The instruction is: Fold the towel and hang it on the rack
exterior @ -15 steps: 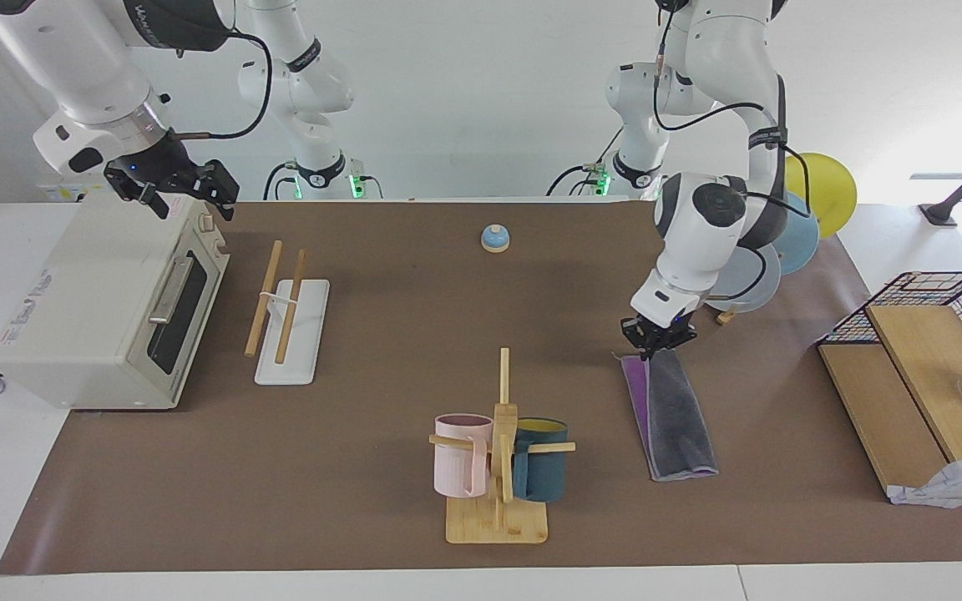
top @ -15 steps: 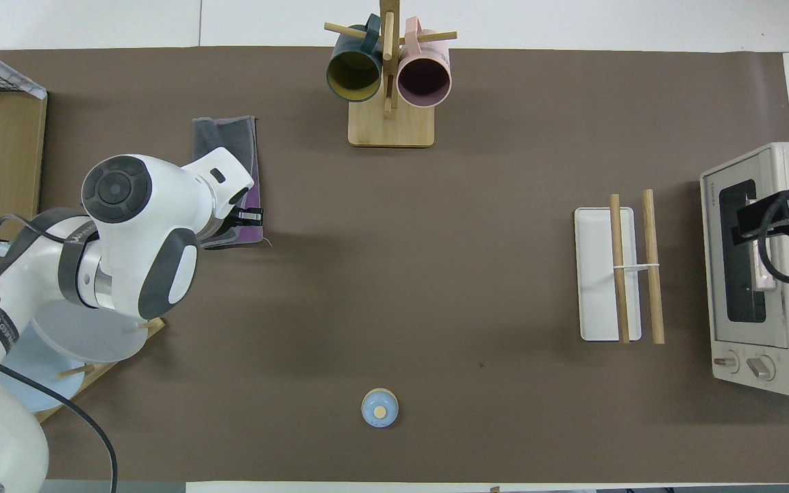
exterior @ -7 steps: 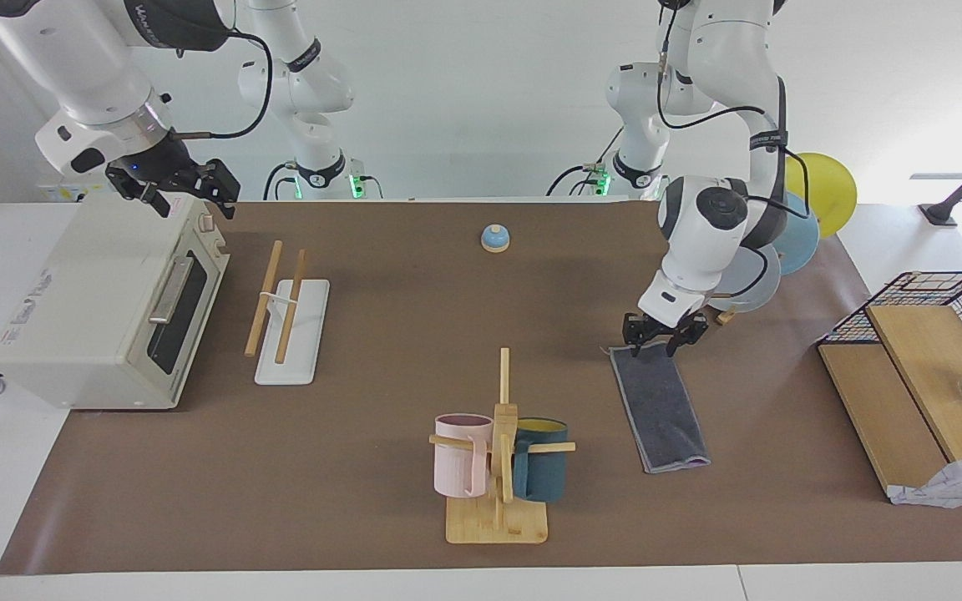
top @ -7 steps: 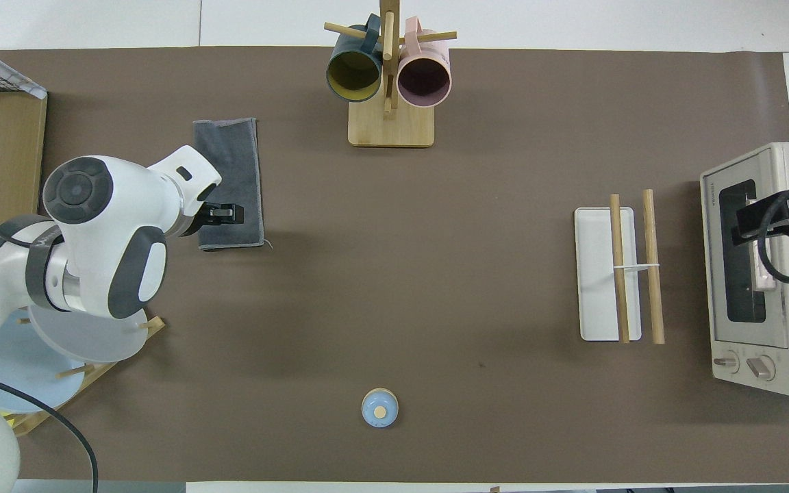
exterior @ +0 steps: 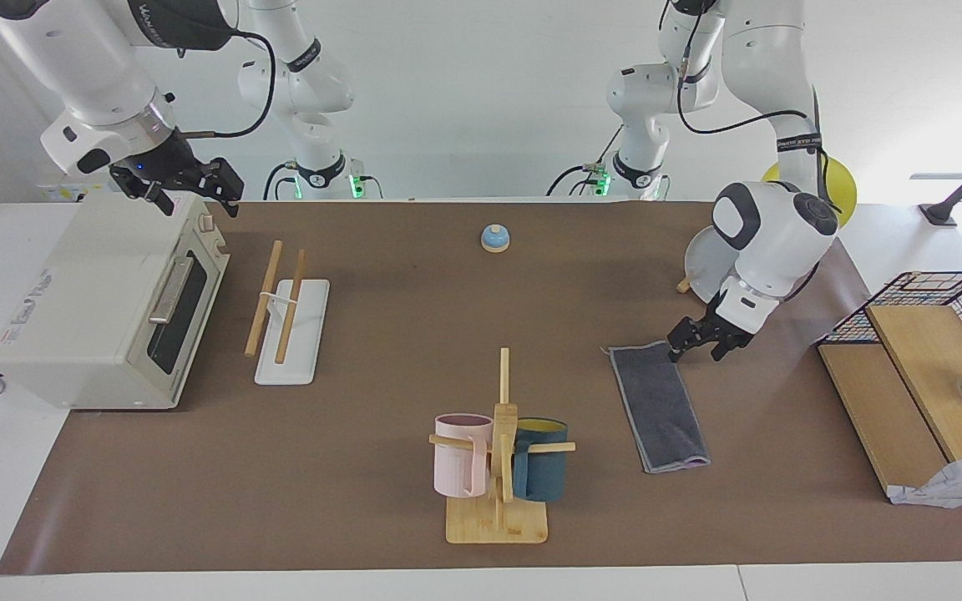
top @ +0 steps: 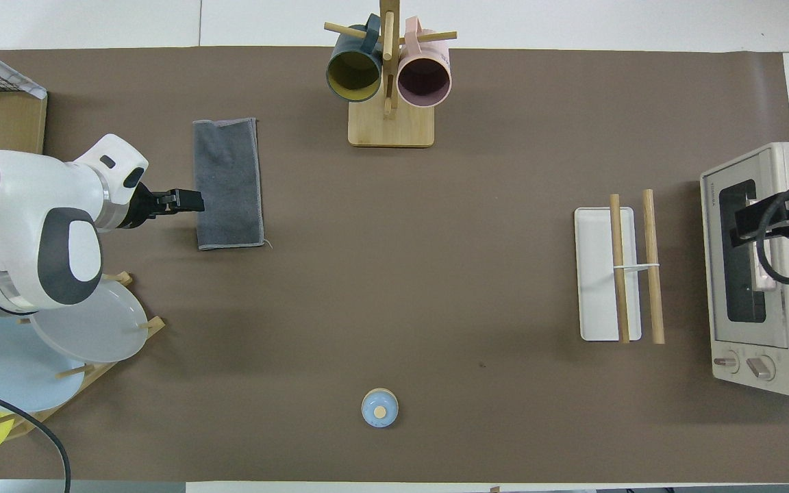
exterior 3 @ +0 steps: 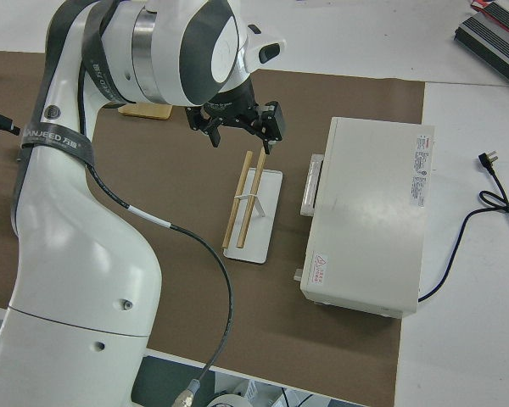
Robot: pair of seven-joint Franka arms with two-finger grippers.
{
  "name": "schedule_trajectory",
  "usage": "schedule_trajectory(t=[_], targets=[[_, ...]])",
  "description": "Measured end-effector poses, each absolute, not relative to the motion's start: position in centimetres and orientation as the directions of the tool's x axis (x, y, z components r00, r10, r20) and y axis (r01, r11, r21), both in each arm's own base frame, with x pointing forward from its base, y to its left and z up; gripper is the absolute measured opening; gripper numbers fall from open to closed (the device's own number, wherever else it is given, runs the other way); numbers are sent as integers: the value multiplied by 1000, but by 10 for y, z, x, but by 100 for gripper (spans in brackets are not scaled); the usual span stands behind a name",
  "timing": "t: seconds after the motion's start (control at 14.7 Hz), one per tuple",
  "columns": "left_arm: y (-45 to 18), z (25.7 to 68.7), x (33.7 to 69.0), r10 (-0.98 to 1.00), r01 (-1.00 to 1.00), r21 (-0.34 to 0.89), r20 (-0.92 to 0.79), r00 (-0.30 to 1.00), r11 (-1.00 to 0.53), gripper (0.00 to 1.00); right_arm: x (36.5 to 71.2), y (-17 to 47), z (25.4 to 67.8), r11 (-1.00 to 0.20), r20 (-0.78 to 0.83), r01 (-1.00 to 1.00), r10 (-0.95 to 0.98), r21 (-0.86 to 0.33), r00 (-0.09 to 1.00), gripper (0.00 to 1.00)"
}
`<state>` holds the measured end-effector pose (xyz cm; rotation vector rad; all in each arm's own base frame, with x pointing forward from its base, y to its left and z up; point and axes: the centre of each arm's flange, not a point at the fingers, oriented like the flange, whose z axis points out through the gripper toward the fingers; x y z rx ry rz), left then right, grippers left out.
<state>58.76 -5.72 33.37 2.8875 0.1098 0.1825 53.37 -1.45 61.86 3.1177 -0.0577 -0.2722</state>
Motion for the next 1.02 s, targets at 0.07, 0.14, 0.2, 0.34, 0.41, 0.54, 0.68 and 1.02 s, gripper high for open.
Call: schedule_trajectory(t=[0.07, 0.14, 0.2, 0.34, 0.41, 0.54, 0.68, 1.02], targets=[[-58, 325, 589, 95, 64, 255, 110, 989, -965, 100, 533, -12, 619, -999, -173, -32, -34, 15, 984, 100], [-61, 315, 589, 94, 64, 258, 104, 990, -964, 100, 533, -12, 619, -999, -173, -31, -33, 15, 984, 100], [-63, 306, 590, 88, 60, 258, 98, 991, -964, 100, 533, -12, 619, -999, -175, -32, -34, 15, 984, 100], [-67, 292, 590, 75, 51, 258, 84, 994, -965, 98, 534, -11, 619, -1000, -165, -30, -30, 3, 986, 100], [-68, 290, 590, 72, 48, 258, 85, 994, -965, 98, 538, -8, 618, -999, -137, -30, -27, -23, 990, 100], [-71, 291, 590, 68, 43, 261, 86, 994, -964, 96, 545, -3, 613, -996, -90, -33, -25, -85, 996, 100], [-75, 292, 590, 70, 44, 272, 86, 994, -961, 95, 549, 4, 603, -989, -58, -41, -33, -143, 998, 100], [-81, 295, 591, 67, 39, 280, 90, 994, -959, 90, 545, 46, 591, -932, -93, -227, -209, -282, 973, 100]])
